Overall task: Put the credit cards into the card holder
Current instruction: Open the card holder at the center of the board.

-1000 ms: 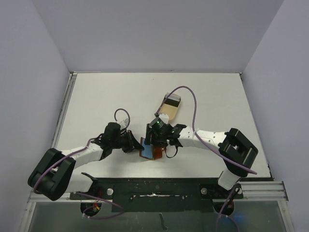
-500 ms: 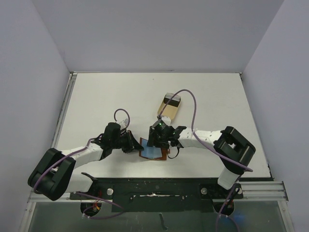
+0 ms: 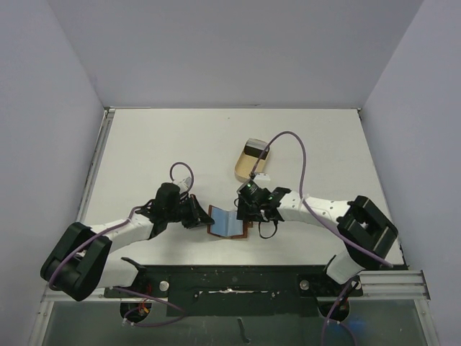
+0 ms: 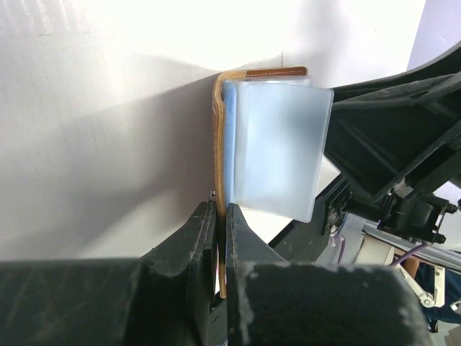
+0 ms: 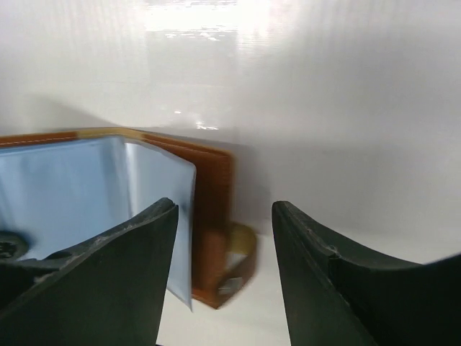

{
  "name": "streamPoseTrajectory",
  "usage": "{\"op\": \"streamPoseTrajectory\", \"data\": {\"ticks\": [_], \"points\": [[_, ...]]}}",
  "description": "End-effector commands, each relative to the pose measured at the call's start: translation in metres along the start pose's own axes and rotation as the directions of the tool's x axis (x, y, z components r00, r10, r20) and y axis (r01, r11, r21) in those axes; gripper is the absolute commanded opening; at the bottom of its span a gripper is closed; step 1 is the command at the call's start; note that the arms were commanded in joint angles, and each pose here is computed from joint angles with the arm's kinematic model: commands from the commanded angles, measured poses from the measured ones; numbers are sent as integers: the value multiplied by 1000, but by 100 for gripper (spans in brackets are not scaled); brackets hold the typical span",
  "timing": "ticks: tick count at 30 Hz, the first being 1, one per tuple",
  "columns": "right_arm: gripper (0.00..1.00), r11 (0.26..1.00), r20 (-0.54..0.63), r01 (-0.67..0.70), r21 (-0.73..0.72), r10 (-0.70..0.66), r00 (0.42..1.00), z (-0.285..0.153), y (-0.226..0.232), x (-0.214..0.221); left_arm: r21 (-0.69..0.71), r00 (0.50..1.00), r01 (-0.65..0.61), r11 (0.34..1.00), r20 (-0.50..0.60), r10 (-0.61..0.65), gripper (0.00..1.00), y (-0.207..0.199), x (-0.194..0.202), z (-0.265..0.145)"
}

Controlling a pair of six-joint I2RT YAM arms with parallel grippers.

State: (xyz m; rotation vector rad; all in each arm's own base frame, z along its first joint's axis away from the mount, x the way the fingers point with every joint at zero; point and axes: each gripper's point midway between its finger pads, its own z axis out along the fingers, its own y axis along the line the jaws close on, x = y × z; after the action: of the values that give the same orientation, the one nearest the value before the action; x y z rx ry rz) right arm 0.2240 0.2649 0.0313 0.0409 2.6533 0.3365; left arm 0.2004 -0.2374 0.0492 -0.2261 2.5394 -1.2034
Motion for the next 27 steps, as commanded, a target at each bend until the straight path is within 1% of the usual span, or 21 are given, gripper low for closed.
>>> {"op": "streamPoseTrajectory", "data": {"ticks": [1,3,5,11,16,18,22,27], "points": [[55,991,61,20,134,-28,998,-29,-36,-14,75,997,-52,996,56,48,0,-29,-18,-4],[55,991,69,19,131,-28,997,-40,-31,-18,80,998,-52,995,50,49,0,-30,-18,-4],[55,995,79,23,96,-31,996,-49,-17,-20,84,998,-47,995,53,42,0,-31,-18,-5],[50,994,128,19,-111,-5,992,-71,43,-37,85,998,-38,996,56,34,0,-34,-19,-5],[46,960,118,2,-281,33,992,-77,81,-40,72,998,-41,997,59,37,0,-35,-21,-8],[46,945,113,-5,-326,44,993,-76,91,-40,73,997,-43,996,64,39,0,-36,-22,-8],[44,955,93,-19,-297,49,994,-56,87,-32,94,997,-41,995,73,35,0,-38,-22,-8],[44,982,67,11,-187,2,998,-31,65,-19,117,998,-31,993,57,24,0,-36,-18,-4]]}}
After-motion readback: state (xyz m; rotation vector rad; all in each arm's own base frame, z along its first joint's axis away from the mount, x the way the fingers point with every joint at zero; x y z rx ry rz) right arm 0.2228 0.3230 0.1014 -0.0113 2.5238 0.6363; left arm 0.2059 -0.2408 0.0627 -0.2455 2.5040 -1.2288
